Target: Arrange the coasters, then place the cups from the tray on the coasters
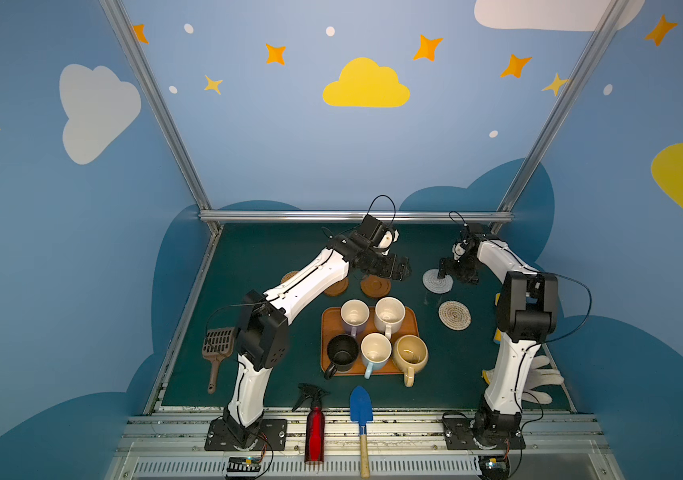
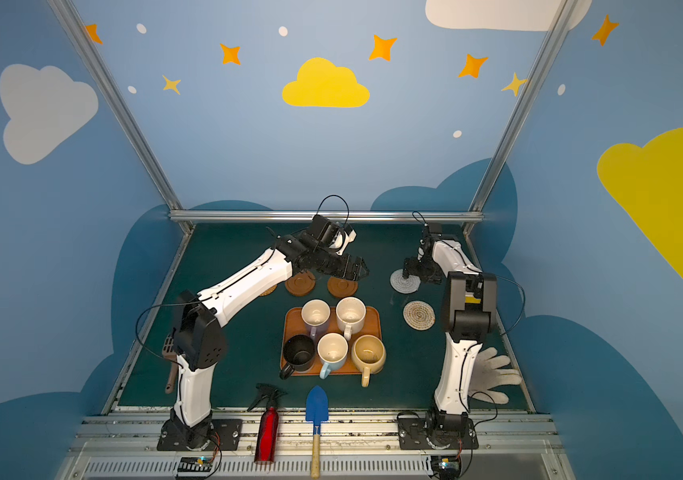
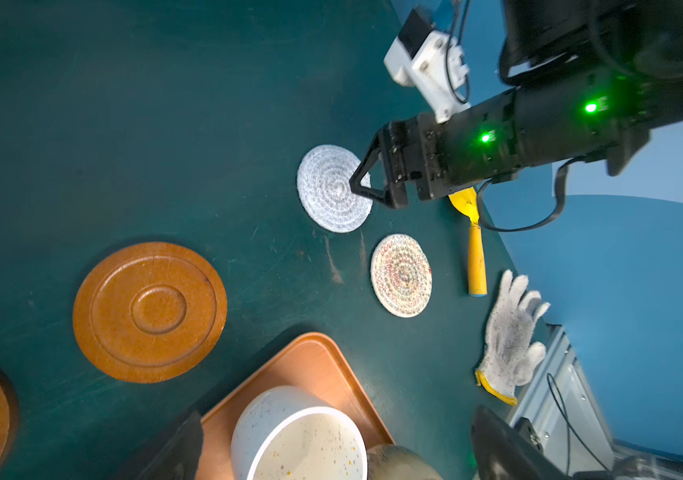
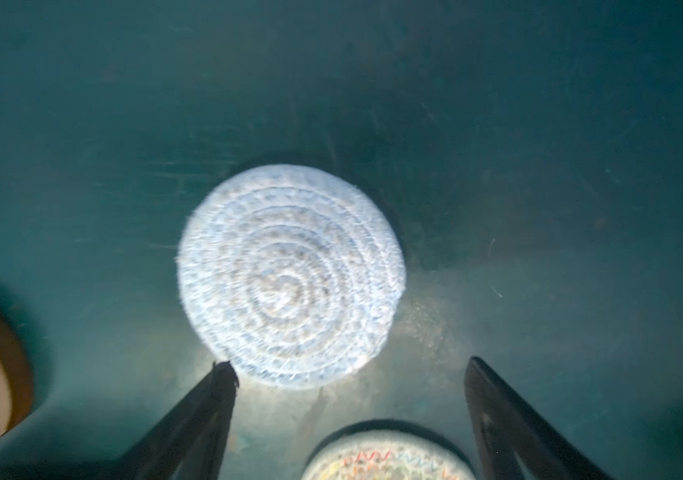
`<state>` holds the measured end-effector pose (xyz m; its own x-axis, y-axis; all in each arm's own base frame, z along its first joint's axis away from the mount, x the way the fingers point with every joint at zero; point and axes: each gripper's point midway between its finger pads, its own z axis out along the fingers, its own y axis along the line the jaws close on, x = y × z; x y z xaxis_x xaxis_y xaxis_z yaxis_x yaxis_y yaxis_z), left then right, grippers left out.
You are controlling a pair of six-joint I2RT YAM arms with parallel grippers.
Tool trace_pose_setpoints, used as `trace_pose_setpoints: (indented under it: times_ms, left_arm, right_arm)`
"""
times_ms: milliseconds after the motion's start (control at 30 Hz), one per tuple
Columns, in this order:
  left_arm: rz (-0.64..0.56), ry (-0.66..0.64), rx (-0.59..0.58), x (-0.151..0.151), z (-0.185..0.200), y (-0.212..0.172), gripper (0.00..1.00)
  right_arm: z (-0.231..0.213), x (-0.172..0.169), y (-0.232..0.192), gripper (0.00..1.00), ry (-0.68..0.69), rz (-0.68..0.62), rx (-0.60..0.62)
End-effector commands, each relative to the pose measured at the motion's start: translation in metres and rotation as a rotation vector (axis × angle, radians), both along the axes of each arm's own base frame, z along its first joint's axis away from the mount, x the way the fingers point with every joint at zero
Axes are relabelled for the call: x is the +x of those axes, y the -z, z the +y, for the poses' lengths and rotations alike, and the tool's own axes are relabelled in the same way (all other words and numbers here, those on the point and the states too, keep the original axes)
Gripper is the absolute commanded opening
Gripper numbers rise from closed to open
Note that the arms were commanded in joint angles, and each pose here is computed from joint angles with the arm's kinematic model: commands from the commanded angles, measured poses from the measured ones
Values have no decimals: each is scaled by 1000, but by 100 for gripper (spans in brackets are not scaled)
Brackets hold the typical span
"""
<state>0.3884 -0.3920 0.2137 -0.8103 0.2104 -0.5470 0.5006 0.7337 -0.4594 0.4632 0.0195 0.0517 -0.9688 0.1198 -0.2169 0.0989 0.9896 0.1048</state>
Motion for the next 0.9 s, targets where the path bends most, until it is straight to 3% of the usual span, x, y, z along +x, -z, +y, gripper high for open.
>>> trace_pose_setpoints:
  times_ms: [0,467,867]
  left_arm:
    - [-13,9,40,3,1,4,100]
    - [9,44,78,0,2,16,100]
    - [14,-2,72,3,15,16,100]
  right_arm:
    - [-3,8,-2,83,-2,-3,14]
    - [1,20,30,76,-44,51,9]
    - [26,7,39,68,-120,80,24]
